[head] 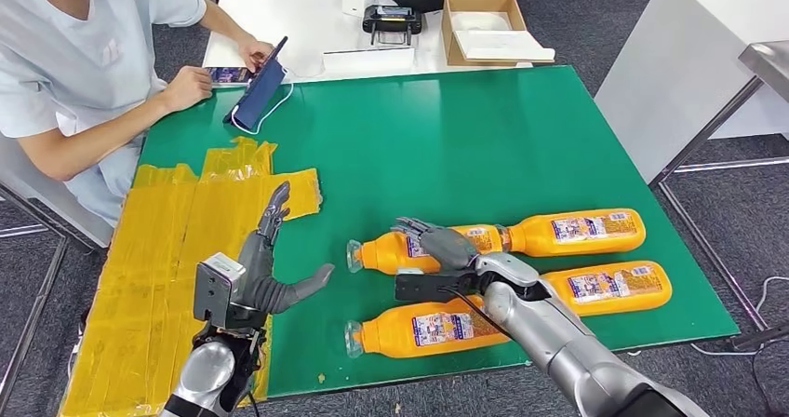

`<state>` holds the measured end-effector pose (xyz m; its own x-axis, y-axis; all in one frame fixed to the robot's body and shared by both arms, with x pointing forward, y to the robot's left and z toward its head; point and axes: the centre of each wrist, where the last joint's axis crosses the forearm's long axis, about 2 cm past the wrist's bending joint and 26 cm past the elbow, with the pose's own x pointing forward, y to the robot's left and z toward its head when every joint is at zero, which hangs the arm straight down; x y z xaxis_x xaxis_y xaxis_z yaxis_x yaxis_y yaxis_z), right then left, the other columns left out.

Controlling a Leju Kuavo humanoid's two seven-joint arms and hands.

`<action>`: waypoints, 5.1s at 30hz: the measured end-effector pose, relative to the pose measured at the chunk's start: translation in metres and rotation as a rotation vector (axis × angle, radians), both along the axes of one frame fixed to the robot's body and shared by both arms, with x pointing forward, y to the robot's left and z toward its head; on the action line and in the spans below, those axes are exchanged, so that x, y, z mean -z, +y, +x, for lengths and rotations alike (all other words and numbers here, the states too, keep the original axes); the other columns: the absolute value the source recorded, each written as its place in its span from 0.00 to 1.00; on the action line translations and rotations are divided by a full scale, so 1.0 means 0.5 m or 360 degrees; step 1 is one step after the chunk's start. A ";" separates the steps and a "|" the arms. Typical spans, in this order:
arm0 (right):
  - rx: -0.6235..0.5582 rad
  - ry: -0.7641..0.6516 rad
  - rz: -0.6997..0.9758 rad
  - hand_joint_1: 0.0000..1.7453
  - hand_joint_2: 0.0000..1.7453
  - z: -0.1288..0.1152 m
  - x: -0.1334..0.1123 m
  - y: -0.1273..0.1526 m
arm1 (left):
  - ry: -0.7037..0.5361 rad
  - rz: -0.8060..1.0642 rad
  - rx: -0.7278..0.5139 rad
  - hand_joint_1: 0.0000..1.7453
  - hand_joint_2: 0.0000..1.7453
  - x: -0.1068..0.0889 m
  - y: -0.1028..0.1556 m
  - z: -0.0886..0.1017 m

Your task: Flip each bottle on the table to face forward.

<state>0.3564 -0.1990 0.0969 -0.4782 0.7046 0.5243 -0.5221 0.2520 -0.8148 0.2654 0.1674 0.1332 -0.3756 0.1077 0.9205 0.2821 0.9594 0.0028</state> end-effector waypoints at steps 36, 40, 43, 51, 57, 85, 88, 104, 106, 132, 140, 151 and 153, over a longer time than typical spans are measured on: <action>0.0272 -0.0274 -0.0700 0.12 1.00 0.011 0.020 -0.020 | 0.0074 0.0045 -0.0035 0.00 1.00 0.009 0.005 -0.007; 0.0275 -0.0253 -0.0735 0.86 1.00 0.018 0.021 -0.024 | 0.0075 0.0043 -0.0034 0.00 1.00 0.009 0.004 -0.007; 0.0278 -0.0234 -0.0756 0.91 1.00 0.018 0.024 -0.027 | 0.0075 0.0043 -0.0035 0.00 1.00 0.009 0.004 -0.007; 0.0298 -0.0204 -0.0805 0.91 1.00 0.030 0.019 -0.032 | 0.0082 0.0041 -0.0047 0.00 1.00 0.009 0.008 -0.006; 0.0310 -0.0202 -0.0822 0.93 1.00 0.035 0.015 -0.030 | 0.0091 0.0039 -0.0054 0.00 1.00 0.012 0.010 -0.005; 0.0940 -0.0770 0.0717 1.00 1.00 -0.091 -0.027 0.014 | 0.0022 0.0115 0.0042 0.00 1.00 -0.017 -0.001 0.002; 0.0982 -0.0721 0.0895 1.00 1.00 -0.100 -0.033 0.013 | 0.0032 0.0113 0.0094 0.00 1.00 -0.019 -0.006 0.003; 0.0693 -0.0200 0.1444 1.00 1.00 -0.121 -0.027 0.060 | 0.0162 -0.0086 0.0665 0.00 1.00 -0.049 -0.057 0.014; 0.0634 -0.0195 0.1458 1.00 1.00 -0.125 -0.027 0.074 | 0.0173 -0.0108 0.0732 0.00 1.00 -0.054 -0.064 0.015; 0.0128 -0.0329 0.1356 1.00 1.00 -0.180 -0.065 0.214 | 0.0267 -0.0193 0.0739 0.00 1.00 -0.060 -0.070 0.040; 0.0094 -0.0334 0.1334 1.00 1.00 -0.174 -0.067 0.226 | 0.0267 -0.0319 0.0704 0.00 1.00 -0.066 -0.063 0.039; 0.0114 -0.0312 0.1312 1.00 1.00 -0.172 -0.058 0.227 | 0.0230 -0.0417 0.0650 0.00 1.00 -0.085 -0.056 0.037; 0.0123 -0.0304 0.1304 1.00 1.00 -0.173 -0.053 0.226 | 0.0219 -0.0430 0.0642 0.00 1.00 -0.089 -0.055 0.038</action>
